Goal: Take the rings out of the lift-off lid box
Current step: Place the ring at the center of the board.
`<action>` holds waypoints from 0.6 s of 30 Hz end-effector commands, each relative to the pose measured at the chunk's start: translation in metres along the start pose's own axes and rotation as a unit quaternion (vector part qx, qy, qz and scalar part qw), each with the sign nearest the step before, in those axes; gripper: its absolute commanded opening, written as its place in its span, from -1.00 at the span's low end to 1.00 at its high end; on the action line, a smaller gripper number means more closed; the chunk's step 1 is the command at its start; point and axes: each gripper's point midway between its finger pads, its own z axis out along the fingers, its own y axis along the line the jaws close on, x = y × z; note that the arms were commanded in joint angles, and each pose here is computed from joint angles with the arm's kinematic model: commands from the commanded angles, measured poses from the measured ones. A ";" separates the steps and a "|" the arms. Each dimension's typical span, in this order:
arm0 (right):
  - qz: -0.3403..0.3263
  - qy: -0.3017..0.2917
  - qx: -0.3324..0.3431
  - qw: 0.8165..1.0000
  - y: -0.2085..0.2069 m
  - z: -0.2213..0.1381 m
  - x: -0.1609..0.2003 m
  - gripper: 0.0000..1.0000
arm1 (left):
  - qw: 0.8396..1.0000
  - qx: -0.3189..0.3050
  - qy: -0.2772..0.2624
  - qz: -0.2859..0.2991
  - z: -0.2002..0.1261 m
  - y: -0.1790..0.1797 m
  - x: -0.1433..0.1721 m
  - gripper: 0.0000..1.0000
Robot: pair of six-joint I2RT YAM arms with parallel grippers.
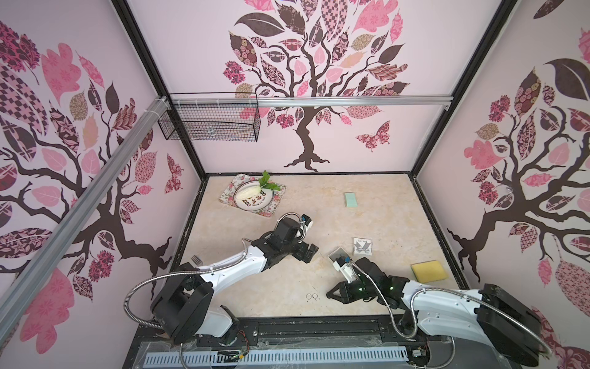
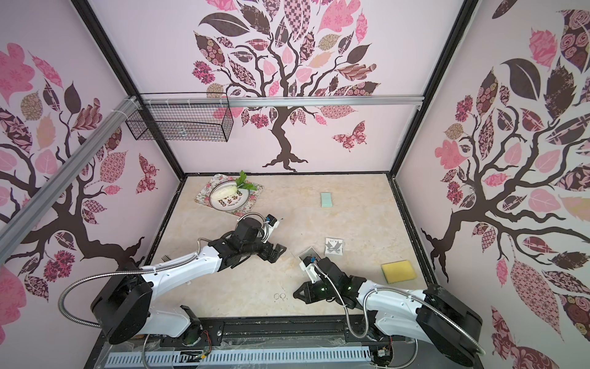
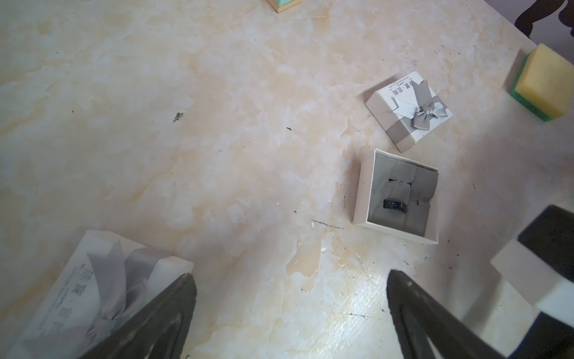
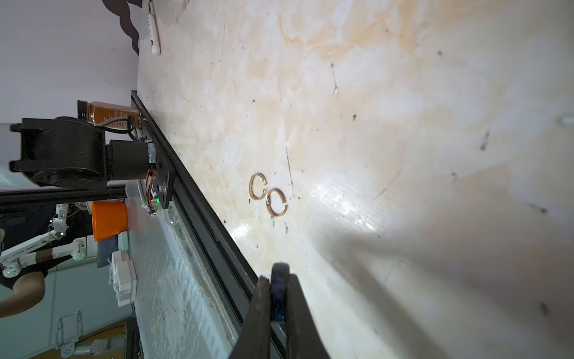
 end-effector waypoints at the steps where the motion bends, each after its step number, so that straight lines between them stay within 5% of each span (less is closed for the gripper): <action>1: 0.038 -0.008 -0.027 0.999 0.008 0.009 -0.007 -1.00 | 1.000 0.000 -0.014 -0.005 -0.005 0.000 0.001 0.97; 18: 0.083 0.021 0.001 0.996 -0.018 0.029 0.009 -1.00 | 1.000 0.008 -0.017 -0.006 -0.001 -0.002 0.000 0.97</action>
